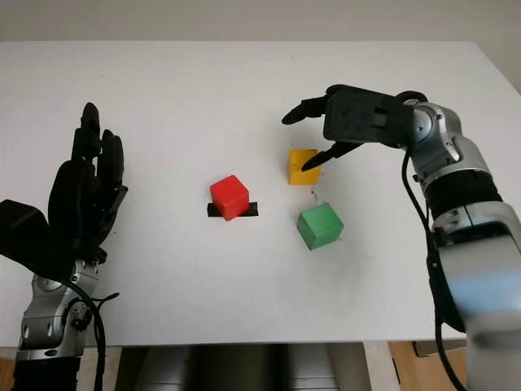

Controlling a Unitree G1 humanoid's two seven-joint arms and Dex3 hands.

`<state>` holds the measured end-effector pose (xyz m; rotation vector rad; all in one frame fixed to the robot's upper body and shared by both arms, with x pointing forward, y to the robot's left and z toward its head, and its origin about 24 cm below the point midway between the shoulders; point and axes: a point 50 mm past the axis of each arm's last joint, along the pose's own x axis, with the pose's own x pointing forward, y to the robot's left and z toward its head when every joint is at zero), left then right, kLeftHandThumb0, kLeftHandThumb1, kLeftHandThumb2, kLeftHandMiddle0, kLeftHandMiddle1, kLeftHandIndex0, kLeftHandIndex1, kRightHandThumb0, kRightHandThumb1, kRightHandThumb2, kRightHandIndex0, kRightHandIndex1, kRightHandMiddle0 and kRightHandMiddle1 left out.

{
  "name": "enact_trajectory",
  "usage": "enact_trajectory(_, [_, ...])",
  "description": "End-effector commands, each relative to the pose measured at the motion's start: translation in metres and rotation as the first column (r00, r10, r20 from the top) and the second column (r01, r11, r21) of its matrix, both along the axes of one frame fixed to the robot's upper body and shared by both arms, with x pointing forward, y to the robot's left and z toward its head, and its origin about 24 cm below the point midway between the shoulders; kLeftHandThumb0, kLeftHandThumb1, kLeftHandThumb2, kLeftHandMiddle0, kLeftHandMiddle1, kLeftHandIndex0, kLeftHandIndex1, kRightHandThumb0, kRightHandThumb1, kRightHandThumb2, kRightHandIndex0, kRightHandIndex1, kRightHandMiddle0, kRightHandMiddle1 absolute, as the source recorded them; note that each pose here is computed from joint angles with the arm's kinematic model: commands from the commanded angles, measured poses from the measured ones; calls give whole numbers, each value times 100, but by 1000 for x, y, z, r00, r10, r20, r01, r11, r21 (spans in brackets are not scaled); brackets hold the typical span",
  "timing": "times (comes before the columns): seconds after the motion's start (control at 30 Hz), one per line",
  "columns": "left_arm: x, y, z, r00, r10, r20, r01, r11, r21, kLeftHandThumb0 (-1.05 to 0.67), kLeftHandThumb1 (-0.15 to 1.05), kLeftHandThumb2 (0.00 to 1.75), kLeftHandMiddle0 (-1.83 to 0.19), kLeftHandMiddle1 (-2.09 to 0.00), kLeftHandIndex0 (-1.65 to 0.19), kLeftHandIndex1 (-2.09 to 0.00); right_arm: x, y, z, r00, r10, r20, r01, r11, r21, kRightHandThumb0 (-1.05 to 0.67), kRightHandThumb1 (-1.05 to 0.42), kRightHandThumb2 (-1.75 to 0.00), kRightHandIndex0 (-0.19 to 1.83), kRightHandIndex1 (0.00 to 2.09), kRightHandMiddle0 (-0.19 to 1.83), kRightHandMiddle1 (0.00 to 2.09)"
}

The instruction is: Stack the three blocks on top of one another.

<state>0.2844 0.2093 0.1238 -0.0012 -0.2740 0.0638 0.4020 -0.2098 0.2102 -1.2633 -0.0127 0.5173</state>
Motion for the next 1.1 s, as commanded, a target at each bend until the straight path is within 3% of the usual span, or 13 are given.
enact_trajectory(0.0, [-1,1,2,1000,0,18,0,1000,1,-66,105,50,19,0,18,-5,-2,-3,0,1000,-2,18,3,1000,-30,-73,-81,-5,7,2,21,12])
enact_trajectory(0.47, [-3,2,2,1000,2,16,-3,1000,12,-66,105,50,19,-1,17,-5,-6,-6,-20,1000,3,30,0,994,-105,-66,-82,-6,12,6,33,9])
enact_trajectory(0.83, [-3,2,1,1000,13,10,-13,1000,4,-66,105,48,19,-2,17,-5,-9,-11,-36,985,17,173,23,974,-225,-56,-84,-6,28,11,59,18])
enact_trajectory(0.93, [-4,2,1,1000,8,10,-8,1000,11,-65,105,49,19,-1,18,-5,-9,-11,-38,977,8,215,39,977,-211,-50,-85,-6,37,13,69,30])
enact_trajectory(1.07, [-4,2,1,1000,10,3,-10,1000,8,-66,105,48,19,-1,17,-5,-8,-13,-39,969,-1,246,51,979,-198,-41,-89,-6,48,9,54,92])
